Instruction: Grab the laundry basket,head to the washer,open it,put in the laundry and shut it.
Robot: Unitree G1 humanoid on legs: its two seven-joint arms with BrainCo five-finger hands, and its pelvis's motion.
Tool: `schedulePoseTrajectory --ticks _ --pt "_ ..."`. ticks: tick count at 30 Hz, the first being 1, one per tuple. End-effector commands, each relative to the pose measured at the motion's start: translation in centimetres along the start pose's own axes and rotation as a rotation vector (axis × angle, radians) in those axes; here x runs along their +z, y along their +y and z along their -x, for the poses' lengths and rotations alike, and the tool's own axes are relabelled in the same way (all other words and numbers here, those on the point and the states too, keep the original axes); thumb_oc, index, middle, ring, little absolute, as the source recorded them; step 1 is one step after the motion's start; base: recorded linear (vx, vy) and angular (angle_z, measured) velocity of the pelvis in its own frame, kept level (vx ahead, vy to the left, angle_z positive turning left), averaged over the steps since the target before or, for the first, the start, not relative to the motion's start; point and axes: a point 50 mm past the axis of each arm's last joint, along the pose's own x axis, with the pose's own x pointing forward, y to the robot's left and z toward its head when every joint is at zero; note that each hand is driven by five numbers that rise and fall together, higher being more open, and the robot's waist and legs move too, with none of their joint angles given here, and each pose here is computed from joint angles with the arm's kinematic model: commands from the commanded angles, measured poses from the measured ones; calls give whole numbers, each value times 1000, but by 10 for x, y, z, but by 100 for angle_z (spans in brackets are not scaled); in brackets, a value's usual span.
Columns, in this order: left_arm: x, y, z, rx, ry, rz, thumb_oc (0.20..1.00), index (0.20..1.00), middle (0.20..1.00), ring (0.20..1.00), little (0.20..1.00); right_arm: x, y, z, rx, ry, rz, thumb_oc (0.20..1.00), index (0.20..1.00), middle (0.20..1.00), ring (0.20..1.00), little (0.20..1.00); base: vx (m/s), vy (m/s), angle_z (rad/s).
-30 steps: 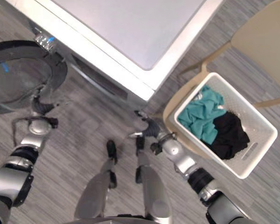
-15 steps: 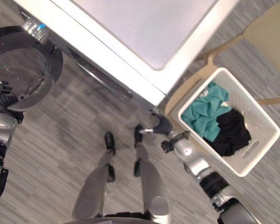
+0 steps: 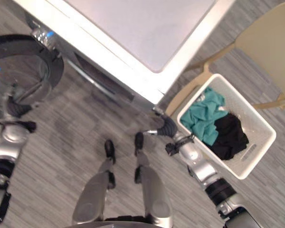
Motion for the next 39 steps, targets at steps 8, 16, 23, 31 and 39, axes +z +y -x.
schedulePoseTrajectory --ticks 8,16,23,31,39 --pt "-69 -70 80 -227 252 117 1000 1000 1000 1000 1000 17 3 8 -37 -102 82 1000 1000 1000 1000 1000 66 -55 -96" --pt "-132 -104 155 -438 590 44 1000 1000 1000 1000 1000 1 1 17 -14 -24 231 1000 1000 1000 1000 1000 119 -221 -51" --pt "-152 -122 198 -539 747 20 1000 1000 1000 1000 1000 -11 12 -13 145 22 460 1000 1000 1000 1000 1000 6 -109 -72" --pt "-165 -107 206 -542 791 -59 1000 1000 1000 1000 1000 -22 13 -35 199 65 661 1000 1000 1000 1000 1000 10 25 -35" --pt "-152 -110 184 -534 692 -51 1000 1000 1000 1000 1000 -33 0 -59 129 158 799 1000 1000 1000 1000 1000 -51 51 10"
